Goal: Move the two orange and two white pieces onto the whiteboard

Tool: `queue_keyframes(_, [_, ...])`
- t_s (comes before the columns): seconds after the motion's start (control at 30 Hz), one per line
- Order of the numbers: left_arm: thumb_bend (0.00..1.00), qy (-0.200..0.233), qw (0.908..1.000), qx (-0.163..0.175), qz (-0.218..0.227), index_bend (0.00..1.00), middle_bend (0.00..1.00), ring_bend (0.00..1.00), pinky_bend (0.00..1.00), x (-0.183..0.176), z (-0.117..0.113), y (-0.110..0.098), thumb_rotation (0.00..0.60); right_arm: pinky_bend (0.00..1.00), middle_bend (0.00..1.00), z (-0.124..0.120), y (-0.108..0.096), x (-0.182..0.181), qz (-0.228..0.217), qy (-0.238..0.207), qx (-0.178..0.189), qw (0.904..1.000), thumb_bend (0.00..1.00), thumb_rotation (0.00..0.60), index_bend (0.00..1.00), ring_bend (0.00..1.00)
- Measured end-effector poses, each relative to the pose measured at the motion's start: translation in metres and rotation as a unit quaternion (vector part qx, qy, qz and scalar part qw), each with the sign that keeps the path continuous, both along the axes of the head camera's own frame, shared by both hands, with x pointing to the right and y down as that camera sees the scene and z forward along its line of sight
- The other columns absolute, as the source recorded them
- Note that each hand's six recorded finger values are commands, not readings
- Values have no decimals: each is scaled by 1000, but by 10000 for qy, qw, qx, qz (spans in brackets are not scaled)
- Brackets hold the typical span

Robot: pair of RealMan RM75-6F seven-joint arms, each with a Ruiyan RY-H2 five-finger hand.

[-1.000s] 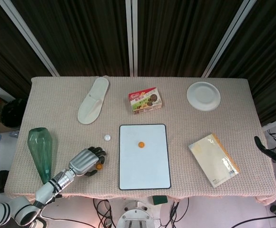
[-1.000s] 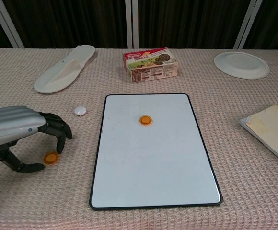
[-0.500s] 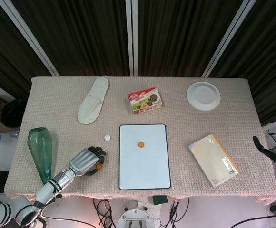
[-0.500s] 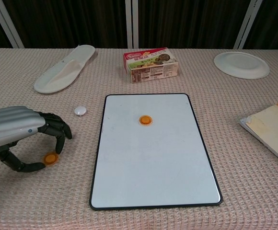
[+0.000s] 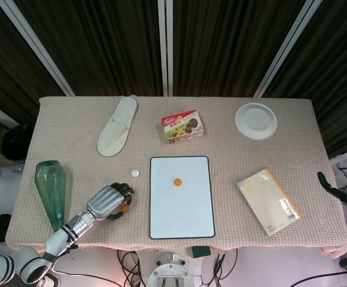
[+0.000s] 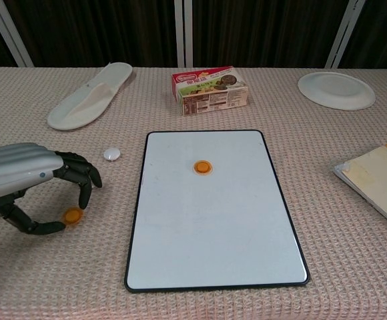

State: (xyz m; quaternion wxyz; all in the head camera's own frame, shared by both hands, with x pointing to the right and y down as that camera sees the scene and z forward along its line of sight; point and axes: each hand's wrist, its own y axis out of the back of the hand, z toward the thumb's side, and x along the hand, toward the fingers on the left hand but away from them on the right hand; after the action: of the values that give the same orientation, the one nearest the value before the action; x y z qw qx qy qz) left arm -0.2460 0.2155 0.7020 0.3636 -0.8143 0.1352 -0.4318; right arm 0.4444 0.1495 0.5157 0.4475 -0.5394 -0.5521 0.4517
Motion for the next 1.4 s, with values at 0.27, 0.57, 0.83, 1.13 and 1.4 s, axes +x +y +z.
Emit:
queue_keyframes(0.27, [303, 92, 9999, 129, -20, 518, 245, 181, 279, 4, -10, -12, 600, 0, 0, -1, 0, 1, 19, -21, 34, 10000, 199, 600, 0, 0])
queue_keyframes(0.57, [303, 173, 9995, 249, 97, 531, 248, 181, 286, 21, -14, -44, 600, 0, 0, -6, 1, 5, 74, -15, 129, 9999, 203, 600, 0, 0])
queue_keyframes(0.83, [303, 226, 9991, 148, 315, 540, 262, 181, 289, 56, 0, -67, 600, 0, 0, -15, 0, 14, 217, 21, 252, 9994, 205, 600, 0, 0])
queue_keyframes(1.13, [303, 281, 9991, -108, 308, 546, 270, 181, 290, 97, 24, -94, 600, 0, 0, -20, -1, 20, 271, 46, 309, 9991, 205, 600, 0, 0])
queue_keyframes(1.4, [304, 373, 9989, -60, 268, 546, 281, 181, 266, 125, 35, -101, 600, 0, 0, -27, -2, 20, 249, 82, 380, 9989, 206, 600, 0, 0])
